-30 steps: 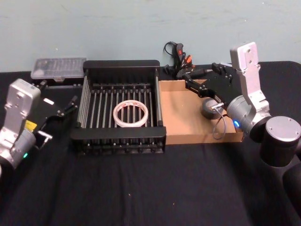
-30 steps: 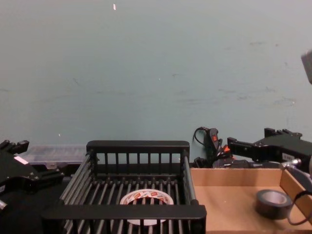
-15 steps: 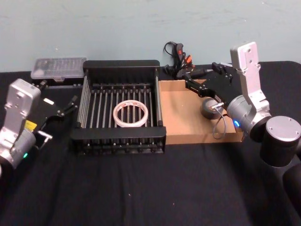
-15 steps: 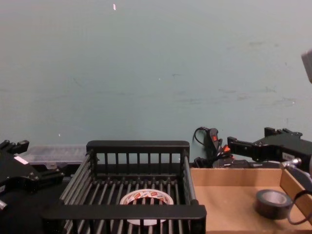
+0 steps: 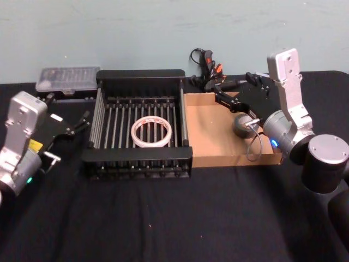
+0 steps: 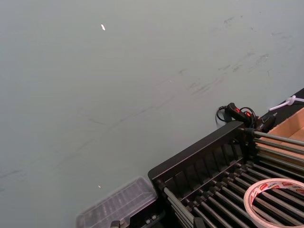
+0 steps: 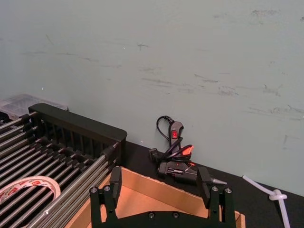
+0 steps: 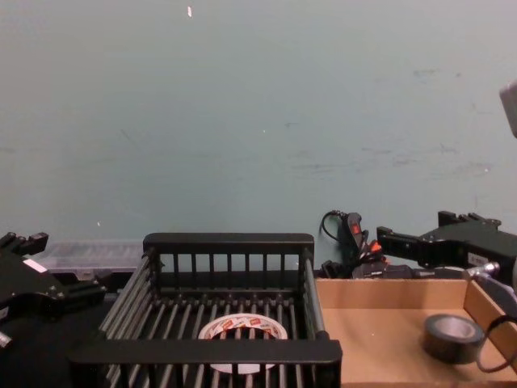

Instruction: Pick up the white tape and place it into the black box , Pick up the silver tape and place it into the brown box.

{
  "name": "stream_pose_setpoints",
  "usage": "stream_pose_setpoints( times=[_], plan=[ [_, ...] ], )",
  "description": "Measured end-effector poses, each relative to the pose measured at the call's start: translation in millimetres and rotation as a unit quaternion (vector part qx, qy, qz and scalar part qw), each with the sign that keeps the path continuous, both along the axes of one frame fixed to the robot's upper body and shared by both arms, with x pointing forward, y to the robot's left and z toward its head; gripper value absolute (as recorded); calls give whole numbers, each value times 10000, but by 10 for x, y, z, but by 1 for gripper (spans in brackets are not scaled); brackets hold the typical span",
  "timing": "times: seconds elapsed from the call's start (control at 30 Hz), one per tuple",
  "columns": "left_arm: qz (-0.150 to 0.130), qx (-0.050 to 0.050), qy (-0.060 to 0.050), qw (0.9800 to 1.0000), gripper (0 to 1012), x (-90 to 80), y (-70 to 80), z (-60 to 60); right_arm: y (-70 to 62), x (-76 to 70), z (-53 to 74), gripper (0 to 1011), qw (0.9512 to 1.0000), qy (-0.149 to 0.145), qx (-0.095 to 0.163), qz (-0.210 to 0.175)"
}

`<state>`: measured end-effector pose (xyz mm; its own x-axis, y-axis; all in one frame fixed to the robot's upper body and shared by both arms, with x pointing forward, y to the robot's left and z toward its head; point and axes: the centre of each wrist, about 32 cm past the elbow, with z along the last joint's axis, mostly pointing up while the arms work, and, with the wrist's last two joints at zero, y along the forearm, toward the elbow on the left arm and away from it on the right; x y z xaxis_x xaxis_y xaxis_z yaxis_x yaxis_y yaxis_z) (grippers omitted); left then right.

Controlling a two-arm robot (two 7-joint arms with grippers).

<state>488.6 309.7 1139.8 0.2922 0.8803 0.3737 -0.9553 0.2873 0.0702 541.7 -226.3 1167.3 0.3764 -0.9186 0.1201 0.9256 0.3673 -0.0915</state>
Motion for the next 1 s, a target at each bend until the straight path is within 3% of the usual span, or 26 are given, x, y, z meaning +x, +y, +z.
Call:
stream_pose_setpoints(
  times=[1.0],
  plan=[
    [0, 0, 0, 10000, 1001, 0, 0, 0, 0, 0, 0, 1000, 10000, 1, -1, 0]
  ],
)
